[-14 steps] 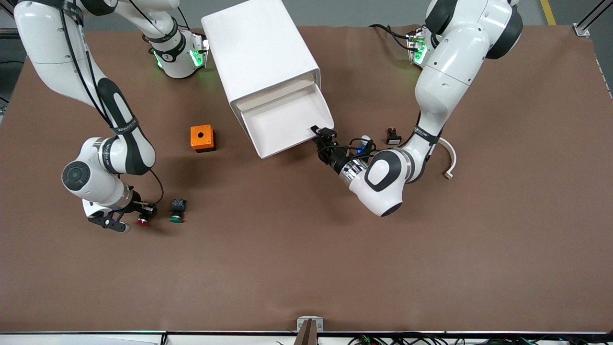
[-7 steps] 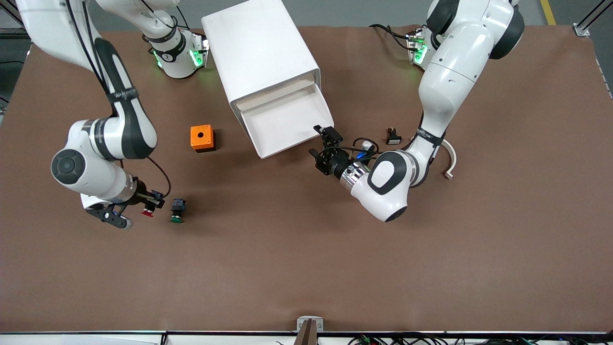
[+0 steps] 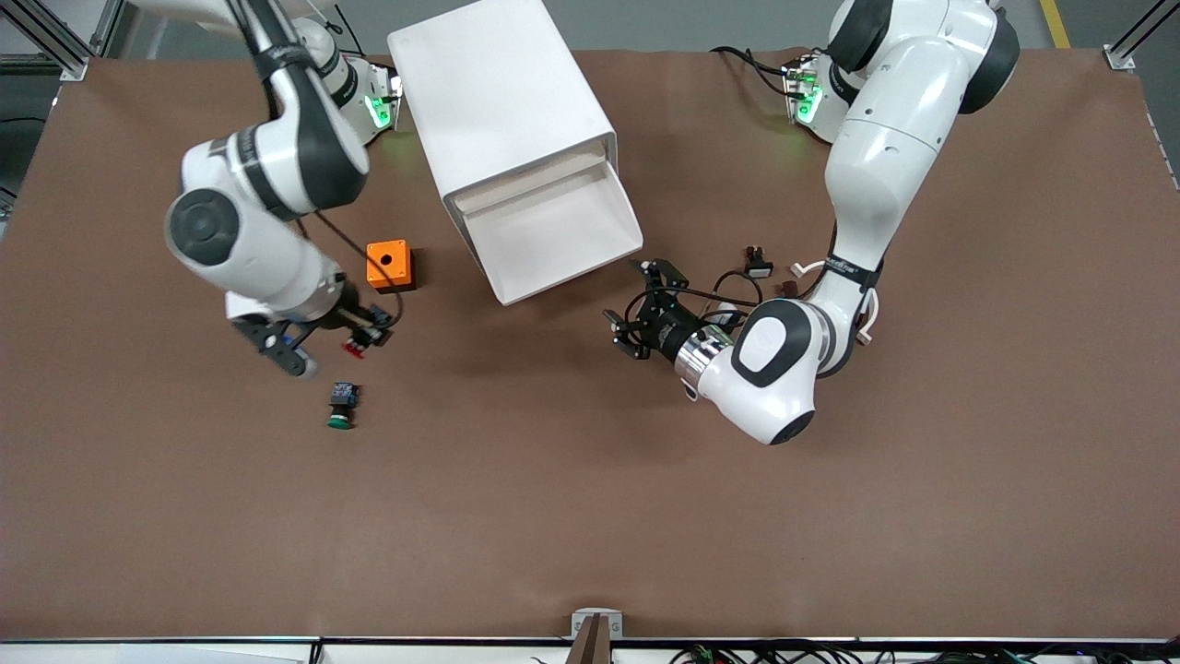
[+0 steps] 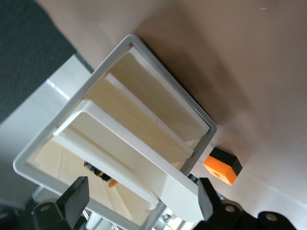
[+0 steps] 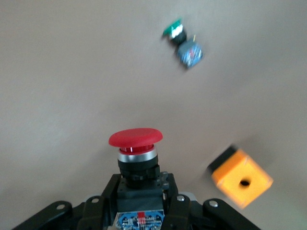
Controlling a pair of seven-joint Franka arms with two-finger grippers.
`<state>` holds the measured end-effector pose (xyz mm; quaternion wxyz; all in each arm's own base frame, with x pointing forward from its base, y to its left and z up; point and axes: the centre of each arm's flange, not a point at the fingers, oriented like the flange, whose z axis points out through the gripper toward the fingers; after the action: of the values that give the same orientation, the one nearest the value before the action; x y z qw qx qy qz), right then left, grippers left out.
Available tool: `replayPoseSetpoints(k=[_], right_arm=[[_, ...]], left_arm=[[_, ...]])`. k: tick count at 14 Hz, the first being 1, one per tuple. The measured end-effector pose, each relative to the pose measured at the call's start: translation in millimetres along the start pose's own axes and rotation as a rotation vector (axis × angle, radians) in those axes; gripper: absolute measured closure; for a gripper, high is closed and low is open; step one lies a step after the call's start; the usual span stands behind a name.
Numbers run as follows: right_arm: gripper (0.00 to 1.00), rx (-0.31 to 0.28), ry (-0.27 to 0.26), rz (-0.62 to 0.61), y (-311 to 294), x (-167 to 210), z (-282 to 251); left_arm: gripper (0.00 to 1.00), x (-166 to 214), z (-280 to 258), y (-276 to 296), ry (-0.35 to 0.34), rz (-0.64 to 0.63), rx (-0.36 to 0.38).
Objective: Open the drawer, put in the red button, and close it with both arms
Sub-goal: 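Carry the red button with the right gripper over the open drawer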
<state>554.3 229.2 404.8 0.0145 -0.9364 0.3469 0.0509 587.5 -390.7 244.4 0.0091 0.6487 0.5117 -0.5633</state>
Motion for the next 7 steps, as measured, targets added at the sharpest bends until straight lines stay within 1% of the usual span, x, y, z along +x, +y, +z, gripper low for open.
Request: replayPoseSetpoints(k=[2,3,4,7], right_arm=[[0.59,-0.008,0.002,0.069,-24,-56,4],[0.59,-0.012,0.003,0.099,-32,-78,7],[0.59,-0.015,0.005,0.128,-38,-97,9],[0.59,-0.014,0.010,0.219,-52,-148,14]], left_arm=[[0.00,-8,-9,-5,0.051,0.136,-0.018],[0.00,-13,-15,-9,0.087,0.200,-0.033],[0.00,-19,-22,-14,0.131,0.257,-0.052],[0.00,-36,-44,-26,0.297,0.395,-0.120]])
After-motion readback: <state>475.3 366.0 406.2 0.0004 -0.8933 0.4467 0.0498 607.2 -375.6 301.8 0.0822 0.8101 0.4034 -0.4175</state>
